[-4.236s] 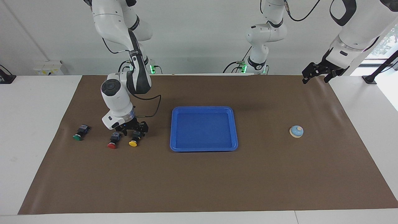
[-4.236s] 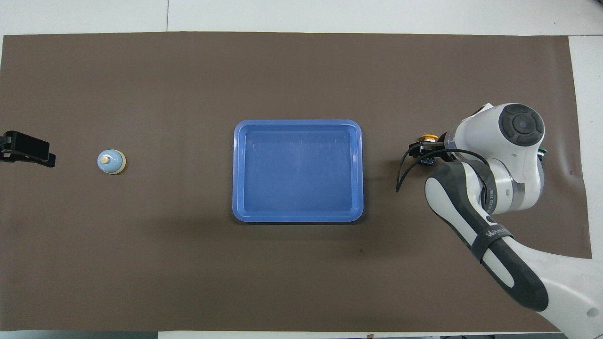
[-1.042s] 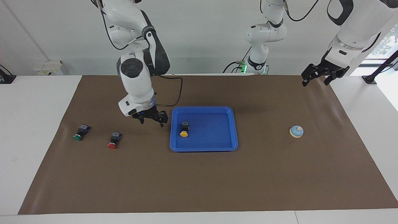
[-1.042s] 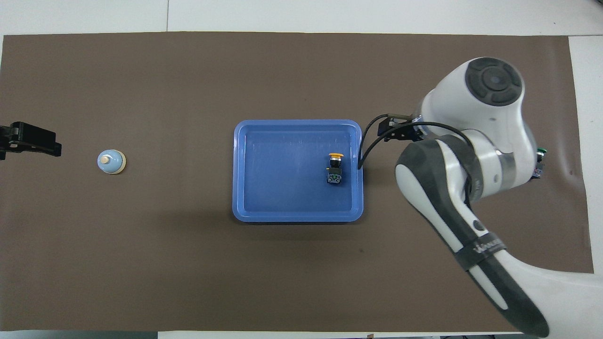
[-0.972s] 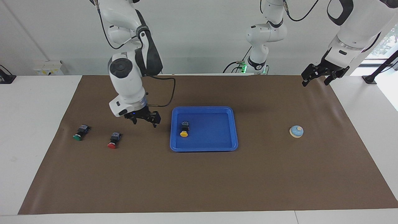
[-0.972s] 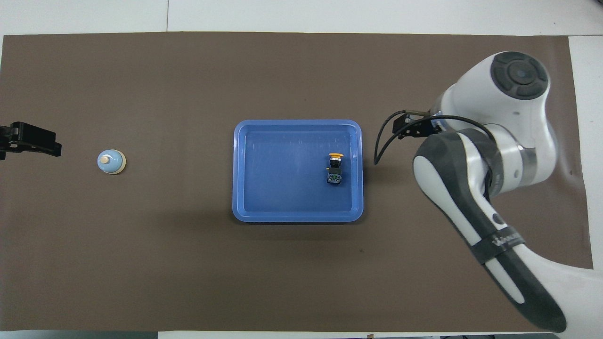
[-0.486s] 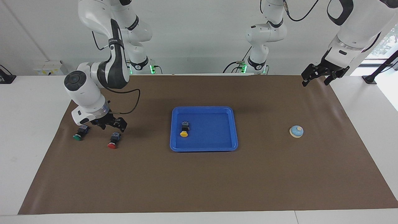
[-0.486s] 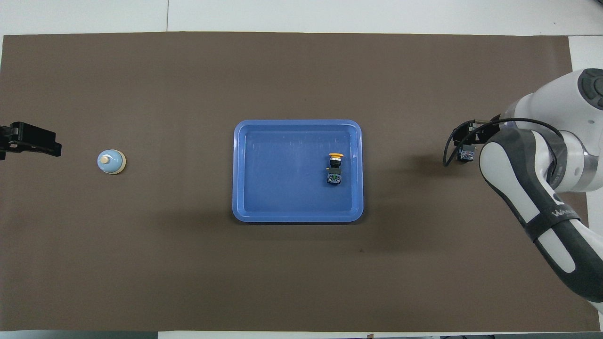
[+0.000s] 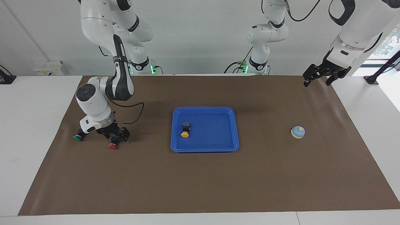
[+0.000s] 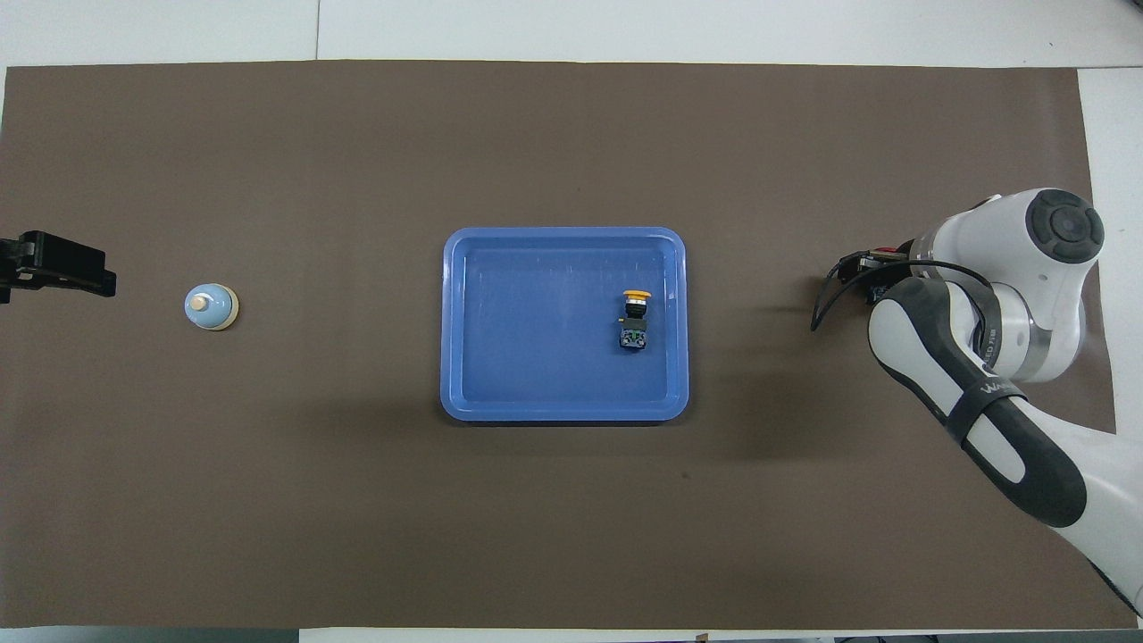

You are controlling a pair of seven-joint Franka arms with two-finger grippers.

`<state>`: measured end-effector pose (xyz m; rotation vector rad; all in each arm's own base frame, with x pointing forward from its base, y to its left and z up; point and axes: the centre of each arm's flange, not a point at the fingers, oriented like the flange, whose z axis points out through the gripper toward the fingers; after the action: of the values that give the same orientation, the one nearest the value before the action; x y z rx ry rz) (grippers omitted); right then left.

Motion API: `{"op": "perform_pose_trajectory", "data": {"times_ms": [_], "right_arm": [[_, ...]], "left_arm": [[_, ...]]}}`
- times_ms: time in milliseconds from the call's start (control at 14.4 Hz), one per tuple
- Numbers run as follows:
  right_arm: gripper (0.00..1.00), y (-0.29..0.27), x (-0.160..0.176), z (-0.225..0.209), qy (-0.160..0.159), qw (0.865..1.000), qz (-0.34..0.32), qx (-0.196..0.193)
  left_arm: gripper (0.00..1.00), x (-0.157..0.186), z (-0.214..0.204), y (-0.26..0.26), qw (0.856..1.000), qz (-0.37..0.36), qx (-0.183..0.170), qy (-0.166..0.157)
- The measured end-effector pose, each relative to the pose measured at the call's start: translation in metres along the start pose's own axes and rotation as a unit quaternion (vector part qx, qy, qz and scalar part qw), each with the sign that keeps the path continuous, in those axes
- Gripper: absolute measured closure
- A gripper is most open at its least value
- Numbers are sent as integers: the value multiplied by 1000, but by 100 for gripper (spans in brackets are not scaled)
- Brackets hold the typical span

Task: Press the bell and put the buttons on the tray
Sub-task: 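Grasp the red-topped button with the right gripper, then carry the red button into the tray and release it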

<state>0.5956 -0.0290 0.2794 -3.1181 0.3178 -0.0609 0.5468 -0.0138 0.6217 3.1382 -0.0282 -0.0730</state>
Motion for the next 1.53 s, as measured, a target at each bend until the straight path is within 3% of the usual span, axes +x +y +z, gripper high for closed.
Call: {"op": "perform_pose_trajectory", "data": {"times_ms": [208, 278, 556, 764, 972, 1181, 1319, 1528], "right_arm": [[54, 2, 2, -7, 4, 1000, 2, 0], [60, 3, 2, -8, 1, 1000, 2, 0], [60, -3, 5, -18, -23, 1000, -3, -3], [60, -37, 17, -60, -44, 999, -17, -5], [60, -125, 12, -116, -53, 998, -10, -11], [60, -238, -28, -154, -51, 998, -13, -16], [60, -298, -56, -157, -52, 999, -12, -8], [60, -372, -88, -125, -56, 998, -1, -5]], "left_arm": [[0, 0, 0, 0, 1000, 0, 0, 0], [0, 0, 0, 0, 1000, 0, 0, 0], [0, 0, 0, 0, 1000, 0, 0, 0], [0, 0, 0, 0, 1000, 0, 0, 0], [0, 0, 0, 0, 1000, 0, 0, 0], [0, 0, 0, 0, 1000, 0, 0, 0], [0, 0, 0, 0, 1000, 0, 0, 0], [0, 0, 0, 0, 1000, 0, 0, 0]]}}
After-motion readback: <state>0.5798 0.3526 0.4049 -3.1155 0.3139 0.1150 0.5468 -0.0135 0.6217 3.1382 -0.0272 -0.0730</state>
